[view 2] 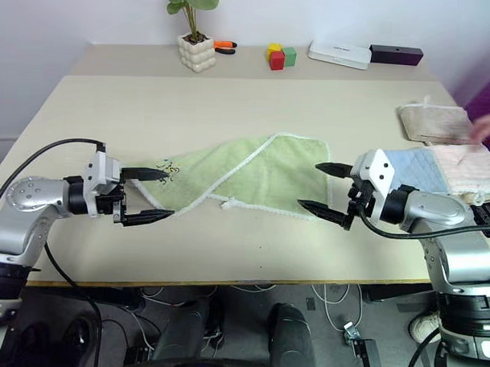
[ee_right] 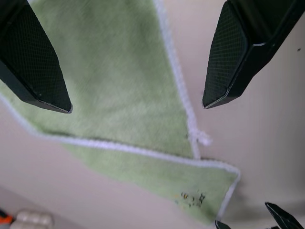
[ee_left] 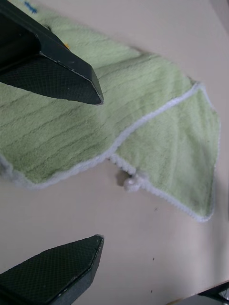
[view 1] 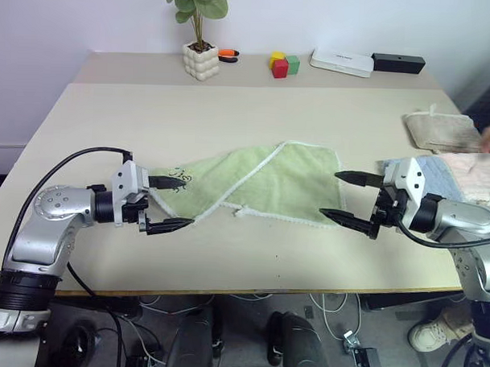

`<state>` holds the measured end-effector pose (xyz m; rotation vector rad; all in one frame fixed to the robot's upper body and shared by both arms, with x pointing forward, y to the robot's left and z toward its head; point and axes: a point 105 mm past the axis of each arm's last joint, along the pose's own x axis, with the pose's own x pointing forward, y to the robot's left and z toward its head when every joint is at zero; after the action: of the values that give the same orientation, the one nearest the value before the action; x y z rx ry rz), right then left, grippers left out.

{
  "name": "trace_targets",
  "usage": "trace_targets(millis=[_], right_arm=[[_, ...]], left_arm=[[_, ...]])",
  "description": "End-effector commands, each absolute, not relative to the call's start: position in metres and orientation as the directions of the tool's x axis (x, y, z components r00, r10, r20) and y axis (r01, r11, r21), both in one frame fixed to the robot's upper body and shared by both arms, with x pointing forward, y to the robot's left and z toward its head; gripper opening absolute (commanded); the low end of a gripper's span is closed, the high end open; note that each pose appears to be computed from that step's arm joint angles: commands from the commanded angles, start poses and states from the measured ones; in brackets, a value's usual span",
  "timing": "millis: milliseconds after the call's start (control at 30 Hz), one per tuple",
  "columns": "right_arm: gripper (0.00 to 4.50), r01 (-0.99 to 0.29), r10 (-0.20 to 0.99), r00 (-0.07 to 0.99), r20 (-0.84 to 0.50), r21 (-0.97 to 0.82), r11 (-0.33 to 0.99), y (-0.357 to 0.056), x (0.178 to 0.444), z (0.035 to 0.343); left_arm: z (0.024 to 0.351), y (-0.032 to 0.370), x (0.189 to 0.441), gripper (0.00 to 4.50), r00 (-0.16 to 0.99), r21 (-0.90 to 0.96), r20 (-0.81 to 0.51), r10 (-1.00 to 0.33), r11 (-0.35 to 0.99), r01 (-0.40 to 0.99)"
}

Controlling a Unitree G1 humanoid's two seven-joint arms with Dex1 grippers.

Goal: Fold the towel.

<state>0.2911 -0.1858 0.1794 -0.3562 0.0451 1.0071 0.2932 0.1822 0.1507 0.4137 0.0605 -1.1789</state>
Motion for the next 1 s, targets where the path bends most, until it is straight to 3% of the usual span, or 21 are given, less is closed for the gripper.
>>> trace_targets(millis=[33,200,333,433,867,1000], right_arm=[[4.45,-0.824,0.820,0.542,-0.183,-0.308,0.476,-0.184,0.292,0.187],[4.45,-0.829,0.834,0.529,-0.160,-0.306,0.468,-0.172,0.296,0.186],[4.45,-0.824,0.836,0.531,-0.138,-0.316,0.471,-0.172,0.300,0.189],[4.45,-0.834,0.857,0.505,-0.105,-0.314,0.453,-0.155,0.302,0.185],[4.45,-0.839,0.879,0.472,-0.059,-0.336,0.428,-0.127,0.295,0.197],[4.45,-0.836,0.881,0.472,-0.038,-0.338,0.433,-0.124,0.290,0.201]], left_arm=[[0.154,0.189,0.292,4.50,0.401,0.324,-0.290,-0.869,0.305,0.896],[0.139,0.188,0.275,4.50,0.322,0.289,-0.339,-0.884,0.228,0.930],[0.137,0.187,0.276,4.50,0.324,0.308,-0.369,-0.871,0.214,0.927],[0.117,0.195,0.279,4.50,0.350,0.378,-0.474,-0.808,0.172,0.910],[0.114,0.168,0.300,4.50,0.428,0.382,-0.335,-0.839,0.294,0.876],[0.101,0.158,0.299,4.50,0.395,0.361,-0.378,-0.837,0.259,0.896]])
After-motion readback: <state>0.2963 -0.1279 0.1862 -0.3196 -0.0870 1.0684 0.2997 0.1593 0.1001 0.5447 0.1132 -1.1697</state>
